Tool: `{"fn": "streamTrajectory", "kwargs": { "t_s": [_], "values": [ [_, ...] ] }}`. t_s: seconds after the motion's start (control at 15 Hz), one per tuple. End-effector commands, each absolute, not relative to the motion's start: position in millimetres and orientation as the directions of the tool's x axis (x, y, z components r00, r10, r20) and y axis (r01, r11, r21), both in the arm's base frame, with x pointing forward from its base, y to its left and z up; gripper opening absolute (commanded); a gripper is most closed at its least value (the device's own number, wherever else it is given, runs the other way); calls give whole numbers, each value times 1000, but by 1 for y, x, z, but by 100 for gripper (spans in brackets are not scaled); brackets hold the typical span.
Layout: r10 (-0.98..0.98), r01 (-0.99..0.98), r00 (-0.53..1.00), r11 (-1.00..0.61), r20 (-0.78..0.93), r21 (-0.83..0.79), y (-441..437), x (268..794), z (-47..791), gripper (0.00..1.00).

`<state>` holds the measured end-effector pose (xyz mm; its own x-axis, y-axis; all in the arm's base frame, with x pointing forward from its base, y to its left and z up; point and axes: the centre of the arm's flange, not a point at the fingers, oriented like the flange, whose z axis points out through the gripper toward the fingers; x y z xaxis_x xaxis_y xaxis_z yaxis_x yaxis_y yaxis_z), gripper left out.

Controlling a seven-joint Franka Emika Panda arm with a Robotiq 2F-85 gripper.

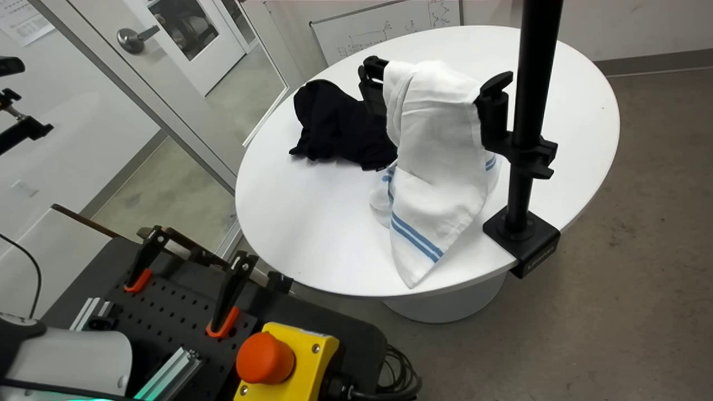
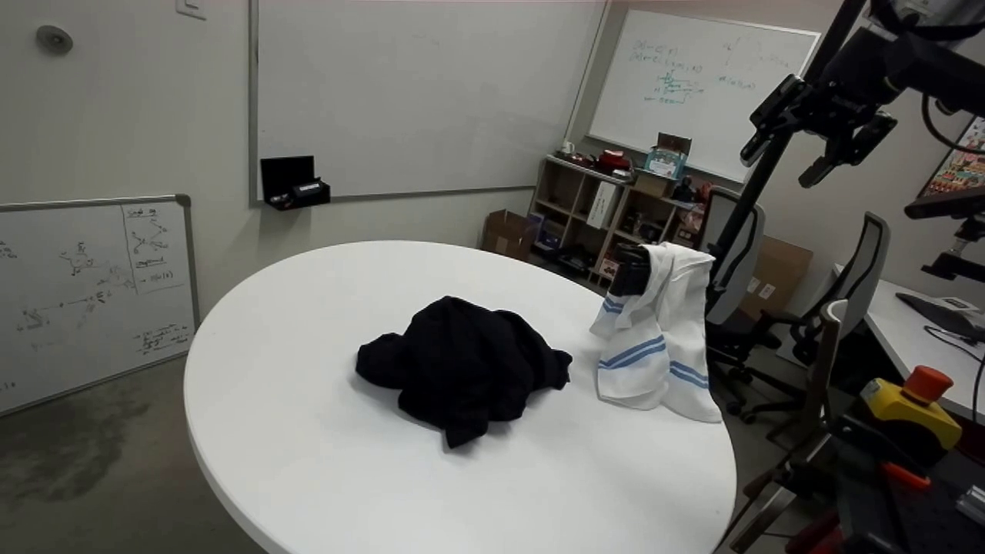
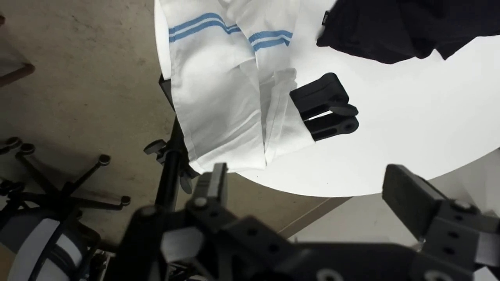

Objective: Pick up the towel from the table and put it on the tripod.

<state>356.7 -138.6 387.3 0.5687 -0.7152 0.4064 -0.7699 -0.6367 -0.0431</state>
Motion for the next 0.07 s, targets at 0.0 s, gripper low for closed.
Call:
{"fn": "streamTrajectory", "kwargs": {
  "t_s": [0.0],
  "values": [
    [-716, -772, 569, -635, 404, -40, -140, 357, 386, 100]
  ]
}}
